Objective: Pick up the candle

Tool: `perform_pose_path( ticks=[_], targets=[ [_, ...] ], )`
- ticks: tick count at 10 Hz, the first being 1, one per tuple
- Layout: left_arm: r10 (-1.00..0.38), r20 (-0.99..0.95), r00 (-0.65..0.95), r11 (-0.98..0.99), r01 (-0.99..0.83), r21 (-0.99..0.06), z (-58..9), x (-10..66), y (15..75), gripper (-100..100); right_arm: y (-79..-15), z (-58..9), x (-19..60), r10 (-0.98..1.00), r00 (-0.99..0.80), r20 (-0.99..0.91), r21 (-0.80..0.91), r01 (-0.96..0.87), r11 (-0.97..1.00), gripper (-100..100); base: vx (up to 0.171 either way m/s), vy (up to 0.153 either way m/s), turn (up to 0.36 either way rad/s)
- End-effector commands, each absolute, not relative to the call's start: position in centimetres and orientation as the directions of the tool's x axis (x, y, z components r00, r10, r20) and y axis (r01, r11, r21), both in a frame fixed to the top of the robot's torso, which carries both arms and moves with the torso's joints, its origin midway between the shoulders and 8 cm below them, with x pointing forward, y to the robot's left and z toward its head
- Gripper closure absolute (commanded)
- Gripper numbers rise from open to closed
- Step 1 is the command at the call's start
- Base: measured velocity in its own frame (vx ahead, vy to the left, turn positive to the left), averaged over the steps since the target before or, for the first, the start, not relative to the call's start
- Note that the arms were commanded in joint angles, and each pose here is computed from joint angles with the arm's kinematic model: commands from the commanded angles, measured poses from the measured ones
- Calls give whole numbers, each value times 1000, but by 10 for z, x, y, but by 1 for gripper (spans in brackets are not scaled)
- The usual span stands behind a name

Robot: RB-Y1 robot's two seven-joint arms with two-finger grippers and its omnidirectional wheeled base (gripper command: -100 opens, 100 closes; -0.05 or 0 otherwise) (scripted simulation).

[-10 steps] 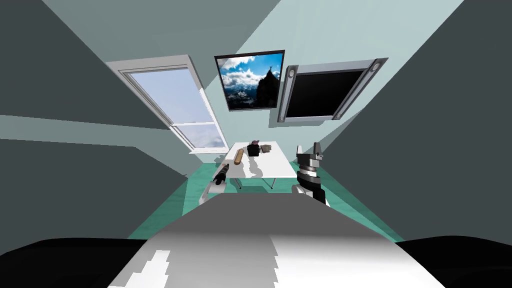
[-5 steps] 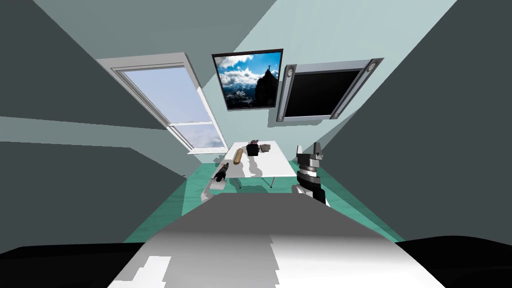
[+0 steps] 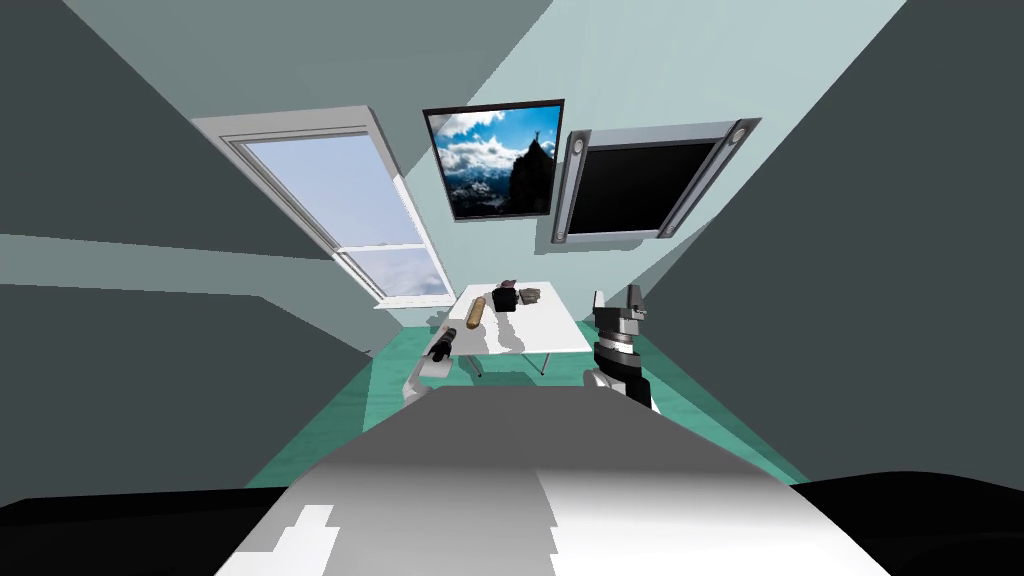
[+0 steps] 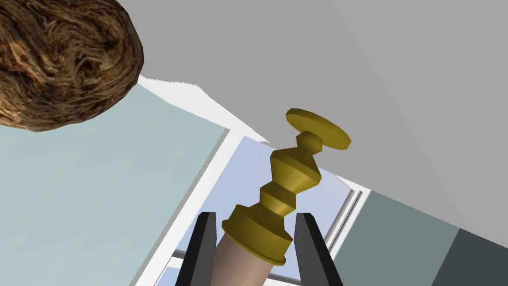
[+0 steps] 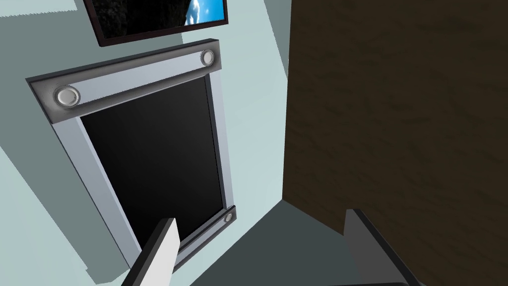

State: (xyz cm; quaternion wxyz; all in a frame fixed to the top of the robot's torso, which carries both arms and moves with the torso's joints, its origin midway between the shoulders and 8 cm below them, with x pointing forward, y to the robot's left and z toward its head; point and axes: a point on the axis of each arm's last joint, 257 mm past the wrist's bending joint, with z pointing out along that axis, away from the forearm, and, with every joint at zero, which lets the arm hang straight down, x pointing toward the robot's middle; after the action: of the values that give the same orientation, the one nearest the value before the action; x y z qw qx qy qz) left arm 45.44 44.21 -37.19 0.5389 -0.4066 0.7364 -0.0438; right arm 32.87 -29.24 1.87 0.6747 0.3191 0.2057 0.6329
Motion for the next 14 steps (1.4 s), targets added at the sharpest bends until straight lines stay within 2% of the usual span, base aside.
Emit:
perform_pose_path(
  ticks=[1,3,4,5,13,14],
  targets=[
    [-646,-758,-89,665,-552,-503,-372,454,442,100,-292,19,329,985,114,126,691,-723,-5,0,0,0,0],
    [-646,-758,-88,666,-551,-503,-371,455,442,100,-292,19,329,985,114,126,691,-723,-5,0,0,0,0],
    [-646,-758,-88,666,-550,-503,-371,455,442,0,-292,19,329,985,114,126,691,-723,-5,0,0,0,0],
    [-647,-757,-90,668,-547,-505,-370,449,436,100,-292,19,329,985,114,126,691,-723,-5,0,17,4,39],
    [-646,-757,-99,674,-540,-505,-366,431,422,100,-292,19,329,985,114,126,691,-723,-5,0,14,3,20],
    [-646,-757,-99,674,-540,-505,-366,431,422,0,-292,19,329,985,114,126,691,-723,-5,0,0,0,0]
  ],
)
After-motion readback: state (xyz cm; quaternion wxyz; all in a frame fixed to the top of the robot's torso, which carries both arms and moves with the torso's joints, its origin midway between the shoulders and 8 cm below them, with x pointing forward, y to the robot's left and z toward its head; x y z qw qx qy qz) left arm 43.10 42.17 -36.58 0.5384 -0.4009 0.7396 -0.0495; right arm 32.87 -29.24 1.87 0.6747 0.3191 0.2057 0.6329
